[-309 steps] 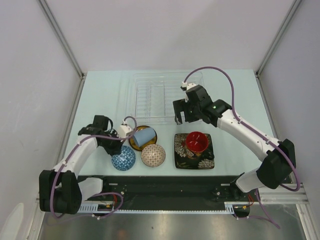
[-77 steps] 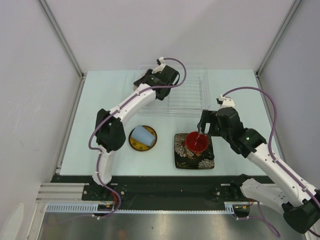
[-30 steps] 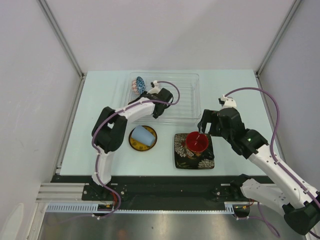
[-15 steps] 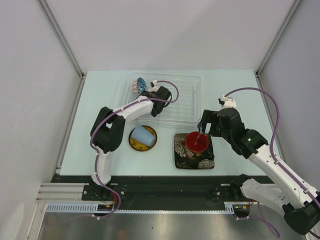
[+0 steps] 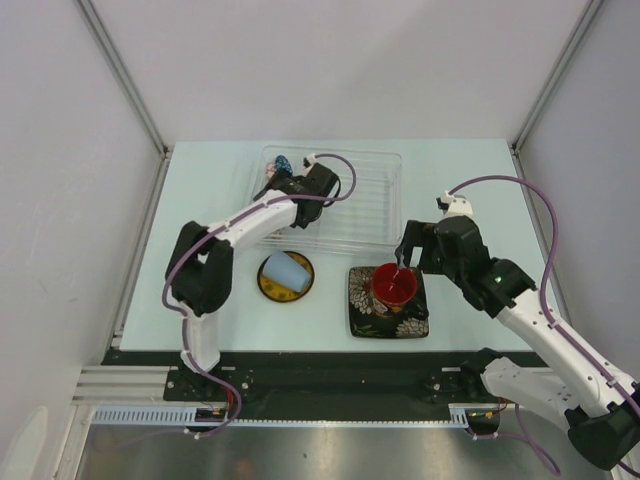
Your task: Load the mixed dishes into the dish rack
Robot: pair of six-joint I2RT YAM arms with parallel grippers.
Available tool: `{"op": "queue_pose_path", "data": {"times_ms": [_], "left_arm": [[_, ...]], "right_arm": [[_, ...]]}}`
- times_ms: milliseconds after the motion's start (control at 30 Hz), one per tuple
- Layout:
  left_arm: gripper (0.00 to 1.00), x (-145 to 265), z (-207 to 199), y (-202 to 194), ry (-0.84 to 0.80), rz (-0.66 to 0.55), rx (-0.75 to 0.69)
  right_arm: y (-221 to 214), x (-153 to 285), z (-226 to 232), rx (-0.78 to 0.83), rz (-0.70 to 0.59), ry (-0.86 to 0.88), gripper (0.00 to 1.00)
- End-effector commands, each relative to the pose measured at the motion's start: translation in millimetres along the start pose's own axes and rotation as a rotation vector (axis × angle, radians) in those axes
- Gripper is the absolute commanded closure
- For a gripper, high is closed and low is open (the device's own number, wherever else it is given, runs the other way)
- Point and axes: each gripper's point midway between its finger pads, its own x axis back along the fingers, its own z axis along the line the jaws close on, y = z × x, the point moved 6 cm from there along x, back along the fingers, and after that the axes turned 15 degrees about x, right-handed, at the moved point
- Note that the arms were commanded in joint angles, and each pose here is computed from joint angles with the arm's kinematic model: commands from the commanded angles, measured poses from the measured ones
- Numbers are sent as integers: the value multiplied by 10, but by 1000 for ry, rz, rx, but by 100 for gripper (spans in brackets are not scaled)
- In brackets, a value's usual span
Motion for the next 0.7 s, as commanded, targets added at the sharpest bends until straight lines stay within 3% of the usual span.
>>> {"op": "queue_pose_path", "data": {"times_ms": [0, 200, 300, 333, 367, 467, 667], "left_arm": [[20, 361, 321, 312, -101, -146, 150], [20, 582, 601, 494, -94, -181, 201], [14, 889, 787, 624, -262, -255, 240], [1, 1029, 909, 611, -318, -277, 242], [0, 1131, 856, 608, -442, -288, 221], [0, 1324, 890, 514, -580, -289, 189], [0, 1297, 783, 314, -631, -222, 181]], "right_arm": [[9, 17, -13, -7, -26, -5, 0], [6, 46, -37, 11, -34, -8, 0], [-36, 96, -73, 31, -18, -13, 0], [-52, 107, -70, 34, -11, -9, 0], [-66, 140, -69, 35, -9, -1, 0], [-175, 199, -84, 38, 39, -6, 0], [-258, 277, 227, 79, 64, 139, 3]]}}
